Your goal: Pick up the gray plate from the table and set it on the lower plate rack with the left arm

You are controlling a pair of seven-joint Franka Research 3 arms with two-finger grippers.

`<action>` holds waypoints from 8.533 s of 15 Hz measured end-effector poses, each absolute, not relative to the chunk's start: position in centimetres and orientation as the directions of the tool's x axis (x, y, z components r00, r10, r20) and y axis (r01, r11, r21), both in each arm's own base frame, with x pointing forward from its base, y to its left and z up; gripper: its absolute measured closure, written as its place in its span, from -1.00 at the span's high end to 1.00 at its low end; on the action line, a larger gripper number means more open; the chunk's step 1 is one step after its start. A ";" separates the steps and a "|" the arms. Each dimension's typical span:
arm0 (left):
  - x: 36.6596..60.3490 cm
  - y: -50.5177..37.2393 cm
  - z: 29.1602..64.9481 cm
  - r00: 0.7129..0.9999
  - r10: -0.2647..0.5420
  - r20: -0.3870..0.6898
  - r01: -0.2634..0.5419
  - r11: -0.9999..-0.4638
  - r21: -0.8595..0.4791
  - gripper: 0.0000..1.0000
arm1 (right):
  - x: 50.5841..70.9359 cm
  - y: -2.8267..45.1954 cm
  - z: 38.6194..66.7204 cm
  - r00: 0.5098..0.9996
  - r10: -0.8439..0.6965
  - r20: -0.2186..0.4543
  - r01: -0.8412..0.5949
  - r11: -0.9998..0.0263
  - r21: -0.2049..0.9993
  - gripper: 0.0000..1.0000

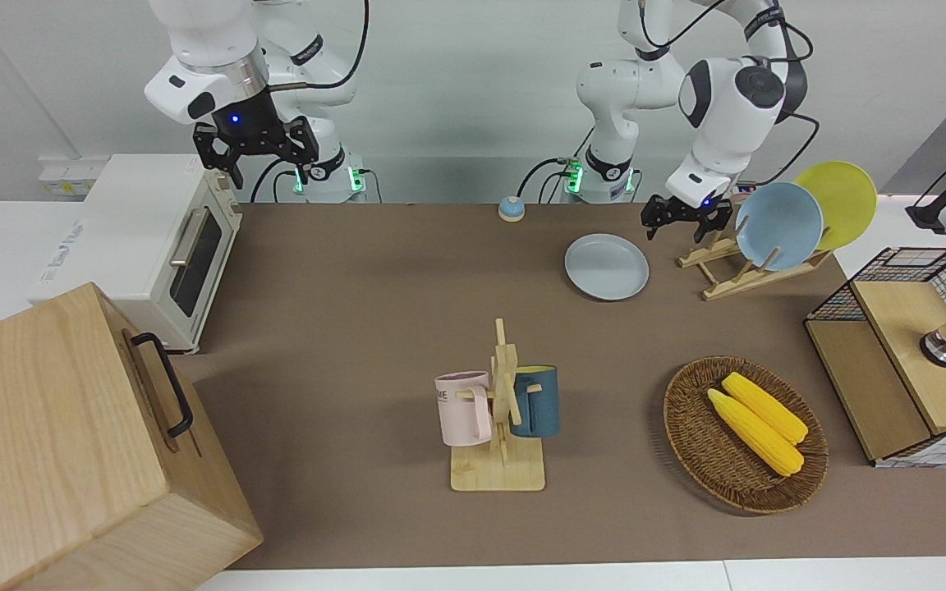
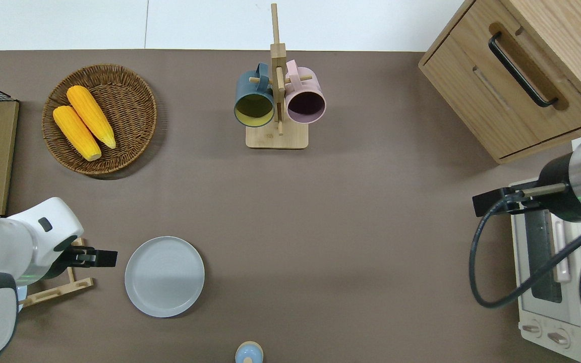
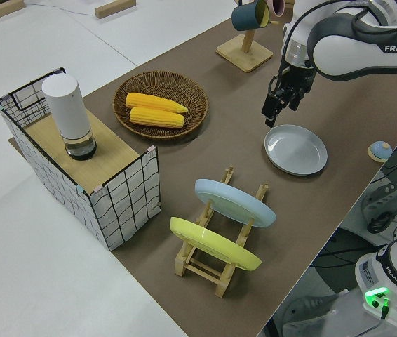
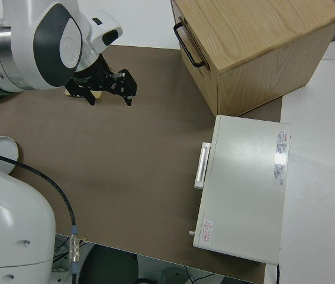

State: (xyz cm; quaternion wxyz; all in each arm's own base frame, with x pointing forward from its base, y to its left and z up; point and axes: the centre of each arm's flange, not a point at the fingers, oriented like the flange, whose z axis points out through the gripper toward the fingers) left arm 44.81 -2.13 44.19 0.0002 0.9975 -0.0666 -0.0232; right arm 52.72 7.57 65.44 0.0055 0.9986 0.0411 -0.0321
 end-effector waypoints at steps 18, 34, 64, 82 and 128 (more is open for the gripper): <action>42.2 -2.7 31.7 0.990 -0.141 0.007 -0.141 -0.990 -0.004 0.98 | 52.7 7.6 65.4 0.995 0.082 -0.065 0.082 -0.997 0.008 0.98; 42.2 -2.6 29.6 0.990 -0.139 0.020 -0.139 -0.990 -0.004 -0.18 | 52.7 7.6 65.4 0.995 0.082 -0.065 0.082 -0.997 0.008 0.98; 43.8 -2.1 42.6 0.988 -0.125 -0.095 -0.125 -0.992 0.006 -0.93 | 52.7 7.6 65.4 0.995 0.082 -0.065 0.082 -0.997 0.008 0.98; 45.8 0.1 56.9 0.994 -0.081 -0.073 -0.081 -0.997 0.006 -0.93 | 52.7 7.6 65.4 0.995 0.082 -0.065 0.082 -0.997 0.008 0.98; 44.3 -0.8 45.6 0.973 0.225 0.043 0.142 -0.446 -0.884 -0.93 | 52.7 7.6 65.4 0.995 0.082 -0.065 0.082 -0.997 0.008 0.98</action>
